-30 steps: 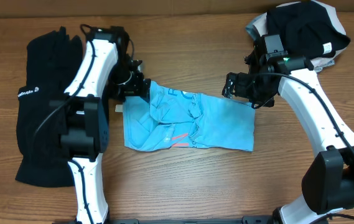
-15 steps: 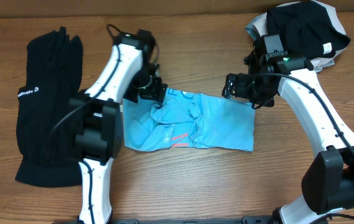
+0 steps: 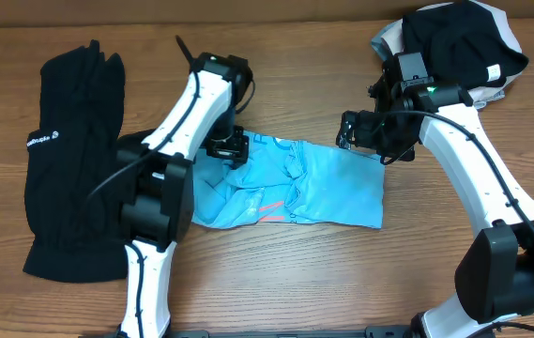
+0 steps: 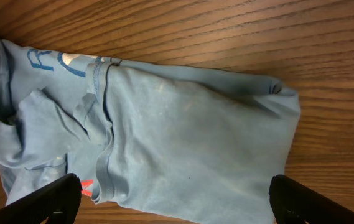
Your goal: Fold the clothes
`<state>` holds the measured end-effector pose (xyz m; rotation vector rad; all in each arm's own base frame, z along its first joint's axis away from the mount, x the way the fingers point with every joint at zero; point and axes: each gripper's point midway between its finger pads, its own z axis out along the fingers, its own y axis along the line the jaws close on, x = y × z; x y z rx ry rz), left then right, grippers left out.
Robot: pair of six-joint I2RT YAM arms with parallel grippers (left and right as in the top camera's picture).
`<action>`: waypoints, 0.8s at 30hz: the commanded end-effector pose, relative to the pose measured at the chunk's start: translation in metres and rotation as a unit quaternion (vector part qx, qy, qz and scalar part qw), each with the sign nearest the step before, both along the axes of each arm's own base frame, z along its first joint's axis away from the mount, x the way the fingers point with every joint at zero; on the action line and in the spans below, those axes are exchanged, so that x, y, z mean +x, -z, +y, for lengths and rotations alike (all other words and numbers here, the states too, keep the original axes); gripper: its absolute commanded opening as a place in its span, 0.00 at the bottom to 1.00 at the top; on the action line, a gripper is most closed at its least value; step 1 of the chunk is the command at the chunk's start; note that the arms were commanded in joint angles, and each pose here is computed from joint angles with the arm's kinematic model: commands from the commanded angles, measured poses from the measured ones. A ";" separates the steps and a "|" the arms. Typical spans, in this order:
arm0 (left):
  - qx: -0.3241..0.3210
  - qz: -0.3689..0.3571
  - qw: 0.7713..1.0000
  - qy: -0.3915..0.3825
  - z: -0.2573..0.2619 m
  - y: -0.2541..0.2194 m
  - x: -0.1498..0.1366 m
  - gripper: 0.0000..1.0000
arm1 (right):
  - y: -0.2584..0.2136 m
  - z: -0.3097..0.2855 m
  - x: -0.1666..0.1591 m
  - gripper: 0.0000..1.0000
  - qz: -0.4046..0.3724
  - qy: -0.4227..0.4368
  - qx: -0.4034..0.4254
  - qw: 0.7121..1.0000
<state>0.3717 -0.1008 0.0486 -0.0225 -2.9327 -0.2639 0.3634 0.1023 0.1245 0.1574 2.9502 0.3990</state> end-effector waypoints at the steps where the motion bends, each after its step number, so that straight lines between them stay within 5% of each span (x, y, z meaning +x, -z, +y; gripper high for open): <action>1: 0.010 -0.022 0.999 -0.044 0.022 -0.004 0.010 0.97 | -0.013 -0.001 0.005 1.00 -0.023 -0.003 -0.003 1.000; 8: -0.100 -0.002 0.994 -0.042 0.023 0.017 0.013 1.00 | -0.012 -0.003 0.008 1.00 -0.028 -0.001 -0.011 1.000; 18: -0.137 -0.007 0.990 -0.024 0.008 0.048 0.009 1.00 | -0.012 -0.004 0.006 1.00 -0.025 -0.001 -0.011 1.000; 24: -0.124 0.013 0.992 -0.022 0.010 0.056 -0.004 0.84 | -0.012 -0.004 0.007 1.00 -0.027 0.000 -0.011 1.000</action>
